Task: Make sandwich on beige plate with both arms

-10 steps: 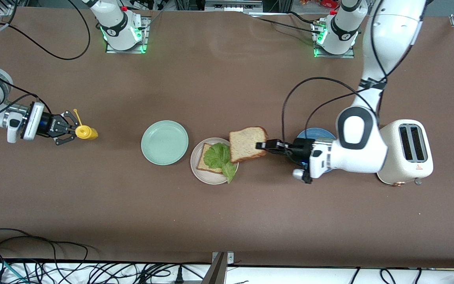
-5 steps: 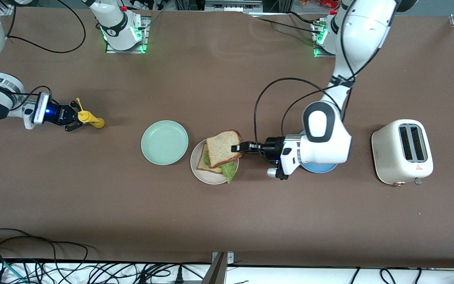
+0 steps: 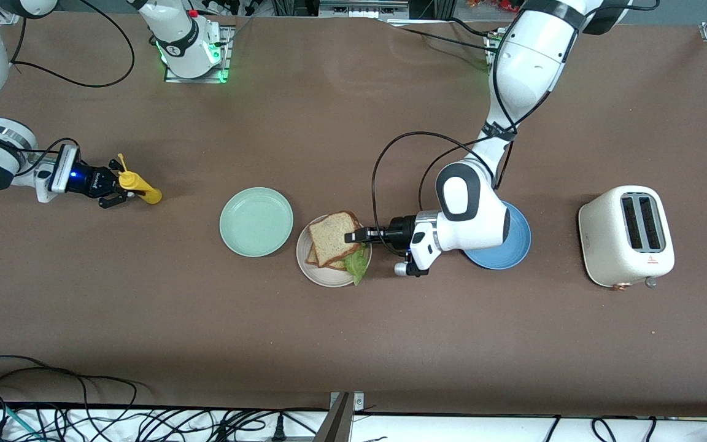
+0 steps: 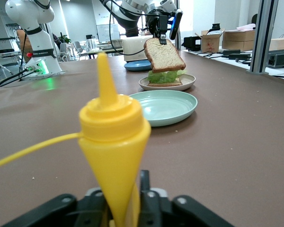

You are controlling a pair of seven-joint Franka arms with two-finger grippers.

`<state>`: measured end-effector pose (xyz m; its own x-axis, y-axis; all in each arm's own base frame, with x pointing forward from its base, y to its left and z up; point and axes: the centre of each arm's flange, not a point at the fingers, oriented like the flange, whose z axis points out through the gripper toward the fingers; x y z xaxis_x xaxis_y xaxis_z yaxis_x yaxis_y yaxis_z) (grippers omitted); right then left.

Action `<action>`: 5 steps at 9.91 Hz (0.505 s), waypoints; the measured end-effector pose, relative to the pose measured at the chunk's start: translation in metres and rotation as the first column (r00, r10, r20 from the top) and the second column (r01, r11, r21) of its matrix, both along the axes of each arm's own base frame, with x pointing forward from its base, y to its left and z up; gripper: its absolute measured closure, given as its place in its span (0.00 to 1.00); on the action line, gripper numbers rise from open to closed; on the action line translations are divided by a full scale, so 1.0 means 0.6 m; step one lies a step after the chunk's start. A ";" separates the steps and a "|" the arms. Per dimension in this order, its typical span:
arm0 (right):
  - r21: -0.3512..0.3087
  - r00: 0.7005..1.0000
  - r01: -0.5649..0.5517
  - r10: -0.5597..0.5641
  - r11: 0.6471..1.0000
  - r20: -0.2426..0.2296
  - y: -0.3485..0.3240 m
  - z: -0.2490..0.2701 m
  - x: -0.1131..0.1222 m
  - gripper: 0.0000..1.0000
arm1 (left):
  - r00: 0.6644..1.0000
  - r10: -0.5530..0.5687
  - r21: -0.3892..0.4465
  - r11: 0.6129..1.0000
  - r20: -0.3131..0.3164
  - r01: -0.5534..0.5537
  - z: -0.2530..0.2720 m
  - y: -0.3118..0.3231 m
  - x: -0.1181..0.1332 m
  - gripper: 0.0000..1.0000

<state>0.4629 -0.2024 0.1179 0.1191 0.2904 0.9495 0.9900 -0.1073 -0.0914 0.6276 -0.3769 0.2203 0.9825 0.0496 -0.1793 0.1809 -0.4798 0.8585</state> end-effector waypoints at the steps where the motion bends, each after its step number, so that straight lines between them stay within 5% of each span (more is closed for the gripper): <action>1: -0.001 1.000 0.001 -0.001 1.000 0.002 -0.001 0.000 0.002 0.54 | 1.000 0.005 0.003 1.000 0.006 -0.005 0.001 -0.007 -0.002 0.90; 4: -0.048 1.000 0.030 -0.030 0.998 0.005 -0.066 0.021 -0.003 0.07 | 1.000 0.006 0.012 1.000 0.011 -0.006 -0.006 -0.018 -0.006 0.90; 5: -0.084 0.999 0.032 -0.033 0.996 -0.009 -0.108 0.040 -0.009 0.00 | 1.000 0.002 0.016 1.000 0.007 -0.002 -0.016 -0.023 -0.008 0.90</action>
<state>0.4573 -0.2674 0.1419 0.1396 0.3643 0.9207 0.9849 -0.1471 -0.0911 0.6231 -0.3905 0.2104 0.9837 0.0547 -0.1713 0.1758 -0.4929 0.8521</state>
